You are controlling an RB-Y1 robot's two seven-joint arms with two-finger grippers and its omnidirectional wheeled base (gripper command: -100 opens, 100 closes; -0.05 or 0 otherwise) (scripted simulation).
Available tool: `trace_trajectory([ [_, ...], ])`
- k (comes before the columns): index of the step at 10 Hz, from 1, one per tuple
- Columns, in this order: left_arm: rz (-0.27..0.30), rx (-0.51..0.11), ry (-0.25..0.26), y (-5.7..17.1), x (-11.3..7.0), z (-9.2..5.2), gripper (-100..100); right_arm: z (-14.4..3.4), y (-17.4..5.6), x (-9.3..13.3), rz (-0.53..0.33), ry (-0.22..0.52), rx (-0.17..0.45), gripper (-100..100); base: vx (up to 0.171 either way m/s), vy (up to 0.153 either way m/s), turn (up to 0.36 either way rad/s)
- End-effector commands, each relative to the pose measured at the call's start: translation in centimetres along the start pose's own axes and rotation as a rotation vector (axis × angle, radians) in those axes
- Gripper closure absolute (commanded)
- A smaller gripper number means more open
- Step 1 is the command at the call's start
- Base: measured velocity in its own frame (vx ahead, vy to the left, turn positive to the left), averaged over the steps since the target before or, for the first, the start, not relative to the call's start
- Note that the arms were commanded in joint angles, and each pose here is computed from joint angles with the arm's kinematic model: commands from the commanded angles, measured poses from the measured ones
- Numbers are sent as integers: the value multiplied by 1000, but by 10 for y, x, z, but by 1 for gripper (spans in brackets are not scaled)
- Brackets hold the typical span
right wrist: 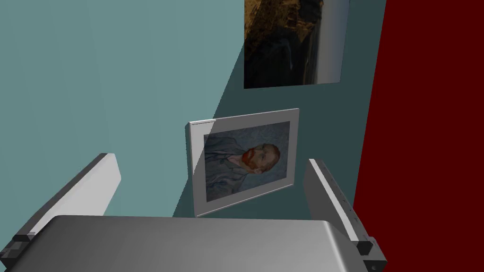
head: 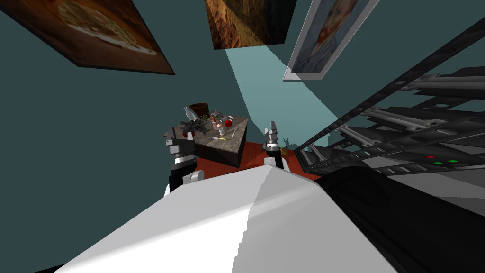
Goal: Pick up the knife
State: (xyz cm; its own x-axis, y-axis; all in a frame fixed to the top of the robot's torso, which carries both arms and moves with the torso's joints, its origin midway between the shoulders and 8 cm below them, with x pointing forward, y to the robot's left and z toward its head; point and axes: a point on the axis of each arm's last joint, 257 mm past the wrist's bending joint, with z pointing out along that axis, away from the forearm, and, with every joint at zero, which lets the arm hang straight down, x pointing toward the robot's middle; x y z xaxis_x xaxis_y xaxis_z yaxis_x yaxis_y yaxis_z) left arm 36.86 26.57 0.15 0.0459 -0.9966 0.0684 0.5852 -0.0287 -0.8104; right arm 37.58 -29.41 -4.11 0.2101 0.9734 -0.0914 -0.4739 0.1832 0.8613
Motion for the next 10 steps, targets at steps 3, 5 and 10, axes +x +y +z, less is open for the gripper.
trace_trajectory([
  [3, -11, -31, 51, 13, 5, 9, -100, 0, 0, 0, 0, 0, 0, 0, -33, 14, 19],
  [5, -33, -62, 72, 27, 7, 19, -100, 0, 0, 0, 0, 0, 0, 0, -57, 31, 26],
  [10, -101, -158, 91, 68, 9, 48, -100, 0, 0, 0, 0, 0, 0, 0, -60, 39, 17],
])
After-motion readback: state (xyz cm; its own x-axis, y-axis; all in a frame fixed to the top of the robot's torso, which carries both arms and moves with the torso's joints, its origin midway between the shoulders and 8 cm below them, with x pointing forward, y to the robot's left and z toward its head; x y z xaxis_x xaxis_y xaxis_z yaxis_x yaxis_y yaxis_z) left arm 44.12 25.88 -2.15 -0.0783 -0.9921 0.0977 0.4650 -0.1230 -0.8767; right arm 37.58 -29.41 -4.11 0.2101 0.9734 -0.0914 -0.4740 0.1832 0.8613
